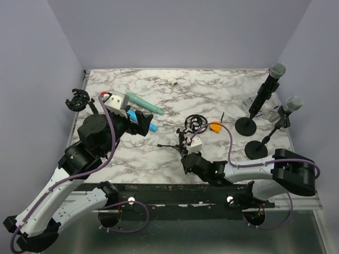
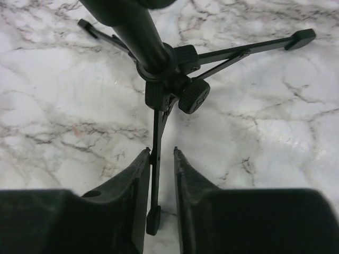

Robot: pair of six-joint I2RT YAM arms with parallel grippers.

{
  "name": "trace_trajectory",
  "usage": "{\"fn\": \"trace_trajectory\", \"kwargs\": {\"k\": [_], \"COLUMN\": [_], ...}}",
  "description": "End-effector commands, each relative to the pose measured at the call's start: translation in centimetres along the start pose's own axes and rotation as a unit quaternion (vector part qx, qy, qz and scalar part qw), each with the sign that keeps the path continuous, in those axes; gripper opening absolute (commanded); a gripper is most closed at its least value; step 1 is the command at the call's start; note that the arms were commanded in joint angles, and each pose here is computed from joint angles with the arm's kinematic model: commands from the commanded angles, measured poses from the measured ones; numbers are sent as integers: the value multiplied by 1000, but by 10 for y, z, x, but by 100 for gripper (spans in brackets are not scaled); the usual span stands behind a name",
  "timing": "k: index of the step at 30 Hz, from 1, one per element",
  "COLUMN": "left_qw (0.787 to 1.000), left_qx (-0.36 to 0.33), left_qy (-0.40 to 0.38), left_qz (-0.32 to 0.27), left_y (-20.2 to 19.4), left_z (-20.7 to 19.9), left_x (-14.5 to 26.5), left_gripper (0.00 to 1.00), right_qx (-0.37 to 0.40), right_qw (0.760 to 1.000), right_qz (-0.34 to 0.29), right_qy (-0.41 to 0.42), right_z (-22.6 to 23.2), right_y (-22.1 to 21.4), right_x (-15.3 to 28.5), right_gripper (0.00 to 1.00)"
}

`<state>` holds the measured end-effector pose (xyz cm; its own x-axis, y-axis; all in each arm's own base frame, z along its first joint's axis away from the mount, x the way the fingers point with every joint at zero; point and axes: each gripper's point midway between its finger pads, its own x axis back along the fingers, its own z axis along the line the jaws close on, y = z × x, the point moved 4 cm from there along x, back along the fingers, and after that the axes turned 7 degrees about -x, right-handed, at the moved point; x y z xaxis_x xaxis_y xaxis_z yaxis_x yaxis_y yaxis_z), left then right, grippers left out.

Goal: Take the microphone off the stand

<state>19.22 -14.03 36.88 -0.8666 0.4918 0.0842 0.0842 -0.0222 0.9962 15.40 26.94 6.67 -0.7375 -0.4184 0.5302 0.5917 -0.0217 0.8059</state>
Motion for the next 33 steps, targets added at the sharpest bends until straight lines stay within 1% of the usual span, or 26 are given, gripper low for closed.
{"fn": "trace_trajectory", "kwargs": {"k": [1,2,4,7,10,16,18,20,22,23,25,27,28,30,33], "left_qw": [999,999,999,998,996,992,993,996,999,999,999,999,999,998,998], "left_qx": [3,4,7,17,29,65,62,53,29,20,4,0,3,6,8], "left_qy": [6,6,1,-13,-34,-69,-62,-39,-10,-9,-11,-26,-34,-48,-51], "left_qz": [-41,-45,-54,-65,-71,-79,-73,-58,-44,-39,-32,-30,-30,-28,-31], "left_y": [16,17,19,22,24,22,17,11,7,4,-2,-5,-5,-5,-3], "left_z": [6,7,7,4,-1,-6,-4,0,4,1,-5,-13,-16,-20,-21], "left_x": [12,14,19,24,27,23,17,11,9,7,5,3,3,2,4], "left_gripper": [99,98,99,99,98,98,98,98,98,98,98,98,98,98,98], "right_qx": [-23,-24,-30,-40,-61,-55,-58,-40,-32,-38,-48,-49,-46,-48,-50], "right_qw": [996,995,994,991,989,981,981,981,979,979,979,978,978,977,976], "right_qz": [-63,-65,-67,-67,-63,-78,-82,-89,-92,-94,-93,-98,-98,-94,-89], "right_qy": [-64,-73,-86,-109,-121,-167,-168,-168,-178,-178,-177,-175,-176,-186,-190], "right_z": [-15,-18,-24,-35,-47,-67,-67,-62,-59,-58,-59,-57,-56,-58,-60], "right_y": [10,10,13,22,41,91,105,118,126,132,135,140,143,146,153], "right_x": [-12,-14,-19,-31,-51,-102,-119,-138,-156,-164,-178,-182,-182,-175,-154], "right_gripper": [20,14,7,3,1,1,1,1,1,1,4,10,14,28,46]}}
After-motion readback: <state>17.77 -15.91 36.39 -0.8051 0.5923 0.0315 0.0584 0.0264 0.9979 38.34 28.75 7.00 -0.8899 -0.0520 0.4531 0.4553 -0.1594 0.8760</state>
